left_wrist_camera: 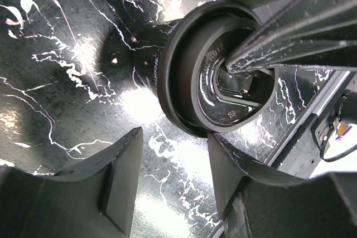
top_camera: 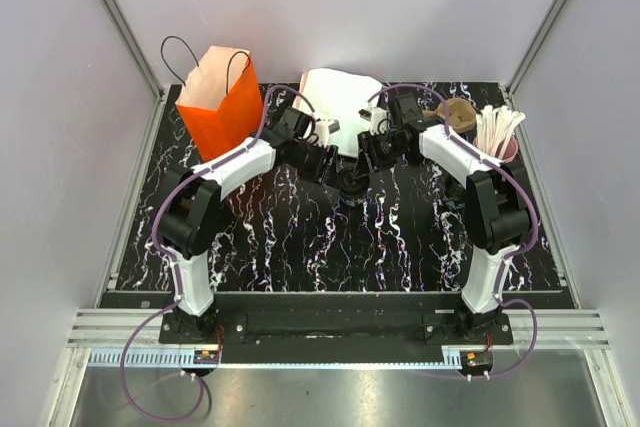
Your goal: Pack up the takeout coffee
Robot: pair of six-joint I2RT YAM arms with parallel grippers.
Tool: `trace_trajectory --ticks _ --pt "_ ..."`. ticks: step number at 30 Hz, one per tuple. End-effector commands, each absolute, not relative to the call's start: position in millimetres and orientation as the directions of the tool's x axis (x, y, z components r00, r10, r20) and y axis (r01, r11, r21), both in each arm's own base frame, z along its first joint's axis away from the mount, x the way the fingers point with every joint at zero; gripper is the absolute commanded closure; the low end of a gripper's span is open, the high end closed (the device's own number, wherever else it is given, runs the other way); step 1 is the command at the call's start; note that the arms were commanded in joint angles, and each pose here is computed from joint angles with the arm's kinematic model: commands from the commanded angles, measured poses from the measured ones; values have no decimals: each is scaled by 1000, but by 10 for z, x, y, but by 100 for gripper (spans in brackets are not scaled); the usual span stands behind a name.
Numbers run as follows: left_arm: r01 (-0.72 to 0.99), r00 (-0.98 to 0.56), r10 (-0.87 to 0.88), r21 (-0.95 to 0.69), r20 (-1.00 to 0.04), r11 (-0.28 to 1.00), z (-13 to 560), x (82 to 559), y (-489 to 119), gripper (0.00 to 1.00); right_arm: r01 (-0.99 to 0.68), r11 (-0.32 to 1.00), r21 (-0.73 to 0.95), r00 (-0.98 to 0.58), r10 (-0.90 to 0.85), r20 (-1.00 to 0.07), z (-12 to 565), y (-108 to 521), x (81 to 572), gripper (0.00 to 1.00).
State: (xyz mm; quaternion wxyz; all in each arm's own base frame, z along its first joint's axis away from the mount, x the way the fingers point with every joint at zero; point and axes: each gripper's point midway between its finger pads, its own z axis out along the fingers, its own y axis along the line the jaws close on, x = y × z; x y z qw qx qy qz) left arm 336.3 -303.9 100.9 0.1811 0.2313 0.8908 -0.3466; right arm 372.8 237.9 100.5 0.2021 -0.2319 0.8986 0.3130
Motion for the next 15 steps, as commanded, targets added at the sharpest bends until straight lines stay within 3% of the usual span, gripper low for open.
trace_trajectory --ticks 1,6,15 --pt "578 -758 241 -454 -606 678 1175 3811 -3063 48 -537 757 373 -829 -389 -403 655 2104 3515 48" --pt "576 -757 234 -454 -610 679 1201 3858 -3078 48 -527 742 414 -839 -376 -393 670 2121 3499 39" --pt "577 -756 234 -455 -611 678 1212 3867 -3086 47 -521 722 456 -843 -349 -410 792 2135 3525 35"
